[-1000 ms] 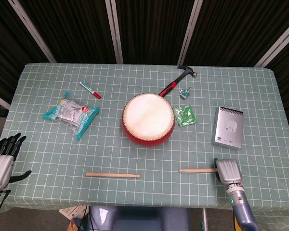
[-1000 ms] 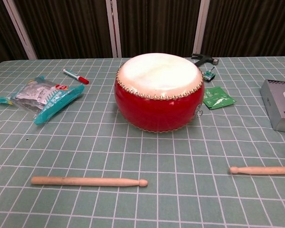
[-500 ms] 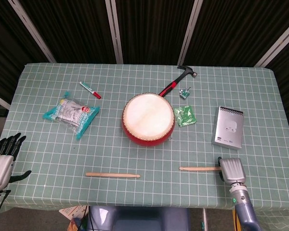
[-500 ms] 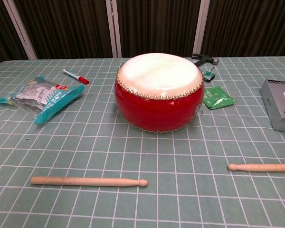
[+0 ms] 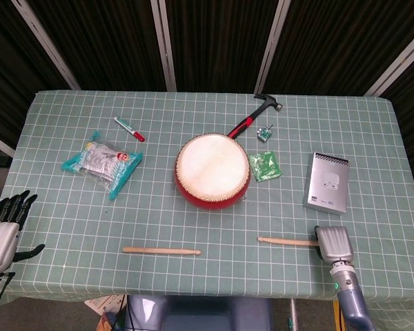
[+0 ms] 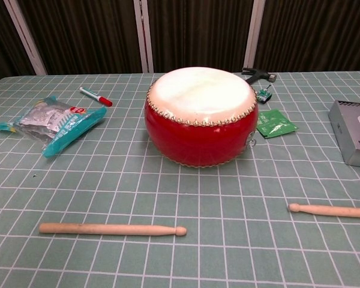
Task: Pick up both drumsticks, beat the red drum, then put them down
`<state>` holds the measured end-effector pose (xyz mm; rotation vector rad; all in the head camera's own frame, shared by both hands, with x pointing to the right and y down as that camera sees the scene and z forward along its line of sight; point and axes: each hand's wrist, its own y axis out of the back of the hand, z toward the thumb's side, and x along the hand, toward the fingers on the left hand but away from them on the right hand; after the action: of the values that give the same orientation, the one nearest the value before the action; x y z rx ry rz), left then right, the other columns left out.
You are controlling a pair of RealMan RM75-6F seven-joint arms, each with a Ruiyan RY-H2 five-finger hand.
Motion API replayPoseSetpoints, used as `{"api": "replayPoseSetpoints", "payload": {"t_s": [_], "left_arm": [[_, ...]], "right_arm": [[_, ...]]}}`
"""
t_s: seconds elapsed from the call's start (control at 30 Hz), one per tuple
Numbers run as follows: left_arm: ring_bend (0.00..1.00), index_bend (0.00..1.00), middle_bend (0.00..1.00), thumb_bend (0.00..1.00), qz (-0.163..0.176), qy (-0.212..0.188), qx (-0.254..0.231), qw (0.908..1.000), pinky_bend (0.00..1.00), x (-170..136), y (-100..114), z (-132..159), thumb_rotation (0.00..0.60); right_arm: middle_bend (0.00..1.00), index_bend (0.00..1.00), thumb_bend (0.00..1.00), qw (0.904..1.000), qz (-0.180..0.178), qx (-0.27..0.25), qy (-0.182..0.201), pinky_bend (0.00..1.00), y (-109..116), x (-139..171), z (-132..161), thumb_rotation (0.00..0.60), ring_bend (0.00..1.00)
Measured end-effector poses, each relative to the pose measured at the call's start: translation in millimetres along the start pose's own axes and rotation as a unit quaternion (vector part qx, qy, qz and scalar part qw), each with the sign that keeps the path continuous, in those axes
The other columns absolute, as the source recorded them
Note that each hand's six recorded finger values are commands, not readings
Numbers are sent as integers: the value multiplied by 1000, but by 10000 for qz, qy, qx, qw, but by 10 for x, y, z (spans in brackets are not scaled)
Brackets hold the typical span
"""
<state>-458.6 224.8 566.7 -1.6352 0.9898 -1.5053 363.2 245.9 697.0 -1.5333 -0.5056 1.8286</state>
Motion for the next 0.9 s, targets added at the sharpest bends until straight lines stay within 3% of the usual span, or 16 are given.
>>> {"api": "replayPoseSetpoints", "payload": {"t_s": [0.27,0.47,0.57,0.63,0.77,0.9], "left_arm": [[0,0,0,36,0,1,-26,10000,48,-6,6,4,600],[0,16,0,44,-14,-1,-9,10000,56,-6,7,10,600],[28,41,28,47,16,-9,7,10000,107,-3,22,19,600],[88,66,98,57,37,-14,11,10000,176,-1,33,28,600],[303,147,324,118,47,-29,17,10000,328,3,49,43,600],[599,256,584,166,59,-53,74,9999,650,23,63,64,600]], "right_arm": [[1000,900,521,9994,-150,-309,85,1000,213,79,3,600,1000],[1000,917,545,9938,-316,-1058,152,1000,608,240,-84,600,1000],[1000,921,549,9889,-384,-1432,107,1000,777,318,-203,600,1000],[1000,921,549,9858,-394,-1632,80,1000,833,359,-262,600,1000],[1000,921,549,9829,-330,-1810,79,1000,837,397,-304,600,1000],[1000,921,549,9817,-292,-1878,134,1000,844,406,-288,600,1000]]}}
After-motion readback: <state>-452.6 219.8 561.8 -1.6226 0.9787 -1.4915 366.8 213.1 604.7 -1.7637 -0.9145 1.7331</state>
